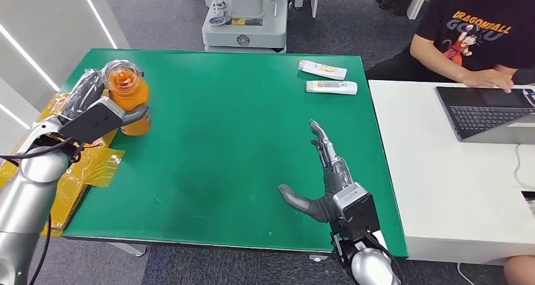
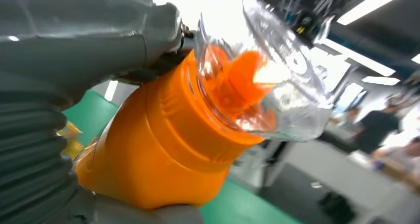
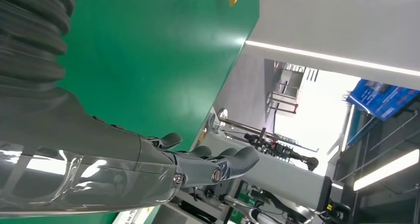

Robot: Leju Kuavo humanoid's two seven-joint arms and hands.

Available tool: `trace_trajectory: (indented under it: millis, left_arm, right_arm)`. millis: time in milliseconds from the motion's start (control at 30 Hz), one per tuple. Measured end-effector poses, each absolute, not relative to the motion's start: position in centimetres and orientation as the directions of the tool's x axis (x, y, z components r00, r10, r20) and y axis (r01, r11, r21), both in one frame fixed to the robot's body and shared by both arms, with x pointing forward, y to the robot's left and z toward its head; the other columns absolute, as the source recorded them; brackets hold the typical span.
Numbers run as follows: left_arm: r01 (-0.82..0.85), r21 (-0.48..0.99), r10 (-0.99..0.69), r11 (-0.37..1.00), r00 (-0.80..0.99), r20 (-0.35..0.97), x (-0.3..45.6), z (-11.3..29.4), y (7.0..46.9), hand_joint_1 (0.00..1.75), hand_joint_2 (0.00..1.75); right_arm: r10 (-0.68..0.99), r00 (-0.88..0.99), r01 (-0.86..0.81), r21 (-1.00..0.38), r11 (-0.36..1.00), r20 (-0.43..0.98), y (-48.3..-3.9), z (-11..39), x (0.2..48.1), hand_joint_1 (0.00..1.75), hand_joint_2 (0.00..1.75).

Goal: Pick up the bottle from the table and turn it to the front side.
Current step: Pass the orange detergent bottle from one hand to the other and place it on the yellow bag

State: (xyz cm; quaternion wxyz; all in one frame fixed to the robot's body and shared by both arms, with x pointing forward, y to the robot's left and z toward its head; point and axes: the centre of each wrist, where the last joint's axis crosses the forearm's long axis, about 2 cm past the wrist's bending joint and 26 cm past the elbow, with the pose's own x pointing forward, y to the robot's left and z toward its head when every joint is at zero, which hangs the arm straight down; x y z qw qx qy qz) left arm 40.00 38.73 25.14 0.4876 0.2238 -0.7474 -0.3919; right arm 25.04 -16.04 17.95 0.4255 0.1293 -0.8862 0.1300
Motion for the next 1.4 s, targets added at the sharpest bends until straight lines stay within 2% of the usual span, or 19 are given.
trace_trajectory:
  millis: [267,533,800,1100,1400]
  left_arm:
    - [0.054,0.962,-0.891,0.268,-0.366,0.269,39.8,28.4,44.1,1.75,1.75]
    - [0.118,0.993,-0.947,0.009,-0.318,0.046,38.6,29.3,47.2,1.75,1.75]
    - [0.145,0.985,-0.938,-0.096,-0.345,-0.041,38.3,27.7,46.6,1.75,1.75]
    - [0.201,0.959,-0.9,-0.202,-0.425,-0.101,38.9,22.3,43.6,1.75,1.75]
    - [0.261,0.942,-0.898,-0.213,-0.433,-0.084,39.2,19.7,42.3,1.75,1.75]
  right_arm:
    - [-0.137,-0.596,-0.372,-0.122,0.92,0.791,-16.0,18.0,24.9,0.0,1.75]
    - [-0.15,-0.588,-0.392,-0.117,0.913,0.795,-16.0,18.1,24.7,0.0,1.75]
    - [-0.164,-0.581,-0.41,-0.112,0.905,0.797,-16.0,18.2,24.4,0.0,1.75]
    - [-0.168,-0.573,-0.426,-0.116,0.897,0.802,-16.0,18.4,24.1,0.0,1.75]
    - [-0.17,-0.57,-0.427,-0.113,0.897,0.804,-16.0,18.4,24.0,0.0,1.75]
